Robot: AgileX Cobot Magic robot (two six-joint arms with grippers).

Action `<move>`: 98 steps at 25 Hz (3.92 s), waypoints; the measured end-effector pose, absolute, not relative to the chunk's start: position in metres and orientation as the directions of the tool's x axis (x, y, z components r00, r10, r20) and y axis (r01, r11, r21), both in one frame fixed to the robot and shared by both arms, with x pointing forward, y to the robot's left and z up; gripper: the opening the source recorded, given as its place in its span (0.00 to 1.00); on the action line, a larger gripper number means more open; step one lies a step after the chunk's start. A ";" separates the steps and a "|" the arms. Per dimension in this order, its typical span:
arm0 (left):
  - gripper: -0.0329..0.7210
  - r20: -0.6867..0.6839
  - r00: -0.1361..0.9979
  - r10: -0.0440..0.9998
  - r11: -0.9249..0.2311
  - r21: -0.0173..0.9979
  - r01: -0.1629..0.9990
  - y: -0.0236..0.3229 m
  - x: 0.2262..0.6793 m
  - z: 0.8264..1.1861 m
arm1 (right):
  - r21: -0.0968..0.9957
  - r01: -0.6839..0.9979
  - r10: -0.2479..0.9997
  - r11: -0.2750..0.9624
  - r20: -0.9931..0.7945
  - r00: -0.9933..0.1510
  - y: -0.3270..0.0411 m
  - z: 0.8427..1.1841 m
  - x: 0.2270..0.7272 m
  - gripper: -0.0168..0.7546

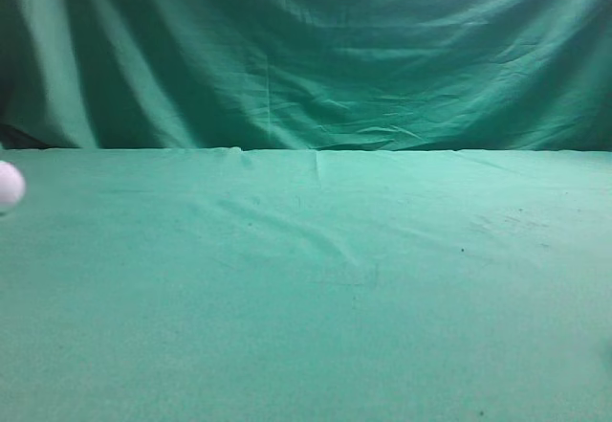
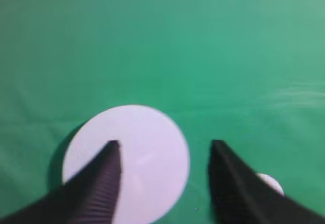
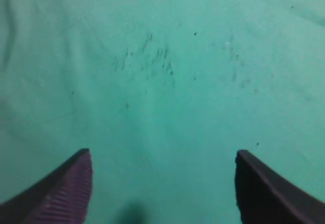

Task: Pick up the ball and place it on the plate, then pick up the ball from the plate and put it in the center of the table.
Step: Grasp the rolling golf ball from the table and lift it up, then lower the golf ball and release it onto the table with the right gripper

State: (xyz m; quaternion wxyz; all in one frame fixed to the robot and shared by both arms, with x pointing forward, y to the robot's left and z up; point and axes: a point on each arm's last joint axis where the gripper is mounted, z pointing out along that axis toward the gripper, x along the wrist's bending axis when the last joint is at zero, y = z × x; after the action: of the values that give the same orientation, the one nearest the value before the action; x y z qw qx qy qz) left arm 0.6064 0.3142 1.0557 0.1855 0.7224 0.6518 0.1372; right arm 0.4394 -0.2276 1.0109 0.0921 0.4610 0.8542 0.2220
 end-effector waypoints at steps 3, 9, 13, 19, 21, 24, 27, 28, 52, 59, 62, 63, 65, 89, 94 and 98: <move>0.20 -0.119 0.156 0.981 -0.083 0.466 0.881 0.306 0.604 1.071 | 0.420 0.757 0.811 0.501 0.077 -0.579 -0.226 1.021 0.436 0.70; 0.12 -0.158 0.223 0.962 -0.093 0.578 0.811 0.297 0.581 1.114 | 0.346 0.765 0.791 0.543 0.093 -0.604 -0.228 1.027 0.429 0.70; 0.12 -0.108 0.288 0.952 -0.142 0.677 0.722 0.291 0.550 1.156 | 0.332 0.764 0.788 0.553 0.090 -0.609 -0.229 1.026 0.428 0.70; 0.12 -0.041 0.416 0.908 -0.243 0.759 0.604 0.259 0.499 1.172 | 0.347 0.791 0.819 0.504 0.097 -0.565 -0.229 1.028 0.429 0.70; 0.12 -0.037 0.432 0.901 -0.246 0.777 0.580 0.252 0.484 1.163 | 0.346 0.796 0.824 0.496 0.102 -0.557 -0.229 1.028 0.429 0.70; 0.12 -0.031 0.436 0.899 -0.242 0.796 0.554 0.248 0.459 1.147 | 0.350 0.799 0.822 0.490 0.119 -0.556 -0.228 1.028 0.429 0.70; 0.12 -0.024 0.418 0.908 -0.225 0.814 0.536 0.252 0.435 1.129 | 0.363 0.786 0.807 0.500 0.134 -0.576 -0.225 1.029 0.428 0.70; 0.12 -0.021 0.412 0.911 -0.220 0.820 0.529 0.253 0.429 1.125 | 0.368 0.783 0.804 0.500 0.138 -0.578 -0.225 1.029 0.428 0.70; 0.12 0.019 0.371 0.929 -0.171 0.909 0.381 0.267 0.351 1.092 | 0.298 0.701 0.736 0.648 -0.010 -0.677 -0.137 0.969 0.505 0.70; 0.12 0.019 0.370 0.929 -0.170 0.909 0.380 0.267 0.351 1.092 | 0.227 0.777 0.797 0.587 0.002 -0.603 -0.130 0.952 0.522 0.70; 0.12 0.018 0.370 0.929 -0.169 0.909 0.380 0.267 0.351 1.092 | 0.195 0.796 0.811 0.573 0.010 -0.585 -0.133 0.946 0.524 0.70; 0.12 0.018 0.370 0.929 -0.169 0.909 0.380 0.267 0.351 1.092 | 0.191 0.799 0.813 0.570 0.010 -0.583 -0.133 0.946 0.524 0.70; 0.12 0.018 0.370 0.929 -0.169 0.910 0.380 0.267 0.351 1.092 | 0.181 0.801 0.814 0.570 0.011 -0.581 -0.134 0.943 0.525 0.70; 0.12 0.019 0.370 0.929 -0.165 0.914 0.369 0.267 0.348 1.093 | 0.329 0.729 0.774 0.601 -0.010 -0.633 -0.098 1.003 0.560 0.45; 0.12 0.023 0.364 0.931 -0.152 0.931 0.331 0.269 0.336 1.089 | 0.394 0.670 0.735 0.629 -0.021 -0.678 -0.060 1.028 0.579 0.45; 0.12 0.009 0.350 0.937 -0.126 0.940 0.316 0.271 0.324 1.073 | 0.373 0.661 0.717 0.652 -0.017 -0.697 -0.038 1.019 0.593 0.45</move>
State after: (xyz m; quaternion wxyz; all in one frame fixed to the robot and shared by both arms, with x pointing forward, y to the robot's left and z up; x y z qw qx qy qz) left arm 0.3235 0.2710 1.0728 0.4700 0.6738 0.4647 0.3305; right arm 0.5926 -0.0375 1.0186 0.0814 0.3805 0.9051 0.1716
